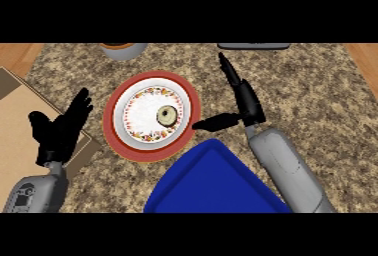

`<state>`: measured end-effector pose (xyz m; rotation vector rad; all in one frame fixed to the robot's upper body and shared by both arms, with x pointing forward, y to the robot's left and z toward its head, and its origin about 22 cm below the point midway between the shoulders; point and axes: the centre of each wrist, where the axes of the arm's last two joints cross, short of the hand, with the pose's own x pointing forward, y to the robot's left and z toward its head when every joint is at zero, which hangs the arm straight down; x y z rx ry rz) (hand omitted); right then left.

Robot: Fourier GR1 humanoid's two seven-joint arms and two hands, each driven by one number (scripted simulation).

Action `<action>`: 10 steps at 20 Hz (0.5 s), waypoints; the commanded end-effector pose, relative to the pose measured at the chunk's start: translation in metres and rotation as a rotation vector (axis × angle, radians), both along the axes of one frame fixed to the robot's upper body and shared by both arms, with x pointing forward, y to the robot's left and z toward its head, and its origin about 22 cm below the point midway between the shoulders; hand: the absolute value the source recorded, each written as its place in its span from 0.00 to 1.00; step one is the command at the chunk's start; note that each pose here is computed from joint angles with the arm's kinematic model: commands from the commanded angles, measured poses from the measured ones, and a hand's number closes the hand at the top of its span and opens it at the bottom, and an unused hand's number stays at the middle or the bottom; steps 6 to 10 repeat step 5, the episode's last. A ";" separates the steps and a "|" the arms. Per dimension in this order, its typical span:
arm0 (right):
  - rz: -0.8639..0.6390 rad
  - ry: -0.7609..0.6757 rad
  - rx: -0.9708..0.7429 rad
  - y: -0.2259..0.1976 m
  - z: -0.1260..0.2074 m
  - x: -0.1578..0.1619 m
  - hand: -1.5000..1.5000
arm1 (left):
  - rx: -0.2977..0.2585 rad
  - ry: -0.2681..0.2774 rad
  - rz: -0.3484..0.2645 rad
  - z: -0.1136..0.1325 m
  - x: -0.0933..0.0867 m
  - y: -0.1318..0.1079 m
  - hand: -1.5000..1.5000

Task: Pick the cupcake from the tray and place it in the plate

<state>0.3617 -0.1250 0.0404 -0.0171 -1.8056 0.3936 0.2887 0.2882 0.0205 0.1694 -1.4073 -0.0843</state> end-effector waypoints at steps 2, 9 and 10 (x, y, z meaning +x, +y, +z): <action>-0.017 0.006 -0.058 -0.034 0.006 -0.002 0.00 | 0.013 0.008 -0.001 -0.007 -0.004 0.008 0.50; -0.015 0.055 -0.068 -0.026 0.013 0.005 0.00 | -0.001 0.005 0.003 0.001 0.004 -0.002 0.50; -0.015 0.055 -0.068 -0.026 0.013 0.005 0.00 | -0.001 0.005 0.003 0.001 0.004 -0.002 0.50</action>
